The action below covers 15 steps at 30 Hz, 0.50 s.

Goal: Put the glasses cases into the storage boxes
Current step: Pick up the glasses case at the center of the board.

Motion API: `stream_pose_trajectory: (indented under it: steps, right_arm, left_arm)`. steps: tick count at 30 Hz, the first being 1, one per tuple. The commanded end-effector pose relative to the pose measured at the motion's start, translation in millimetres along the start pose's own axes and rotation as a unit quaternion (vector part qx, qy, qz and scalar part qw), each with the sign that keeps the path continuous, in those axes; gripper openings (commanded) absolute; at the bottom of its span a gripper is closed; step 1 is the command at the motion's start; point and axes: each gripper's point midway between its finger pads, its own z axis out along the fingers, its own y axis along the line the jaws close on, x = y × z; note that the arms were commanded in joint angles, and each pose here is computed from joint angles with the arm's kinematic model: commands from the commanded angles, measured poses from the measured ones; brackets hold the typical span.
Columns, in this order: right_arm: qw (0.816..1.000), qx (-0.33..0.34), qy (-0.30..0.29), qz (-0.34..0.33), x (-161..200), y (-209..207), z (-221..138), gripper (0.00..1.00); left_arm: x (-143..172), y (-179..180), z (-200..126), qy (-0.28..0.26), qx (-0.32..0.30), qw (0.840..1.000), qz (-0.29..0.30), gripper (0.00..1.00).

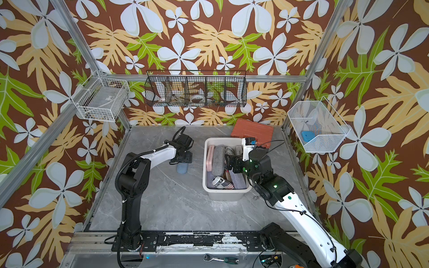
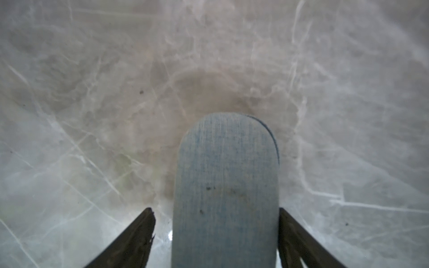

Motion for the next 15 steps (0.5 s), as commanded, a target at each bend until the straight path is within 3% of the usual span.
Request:
stream_pose_trajectory:
  steps: [1,9,15]
  right_arm:
    - [1.000,-0.010,0.000,-0.006,-4,6,5,0.87]
    - [1.000,-0.018,0.020,-0.001,-7,13,21,0.84]
    - [1.000,-0.018,0.020,0.003,-13,16,27,0.83]
  left_arm:
    - [21,5,-2,0.033,0.001,0.999,-0.003,0.78]
    - [22,14,-9,0.023,-0.017,1.000,0.010,0.79]
    - [22,6,-12,0.026,0.006,1.000,0.013,0.61]
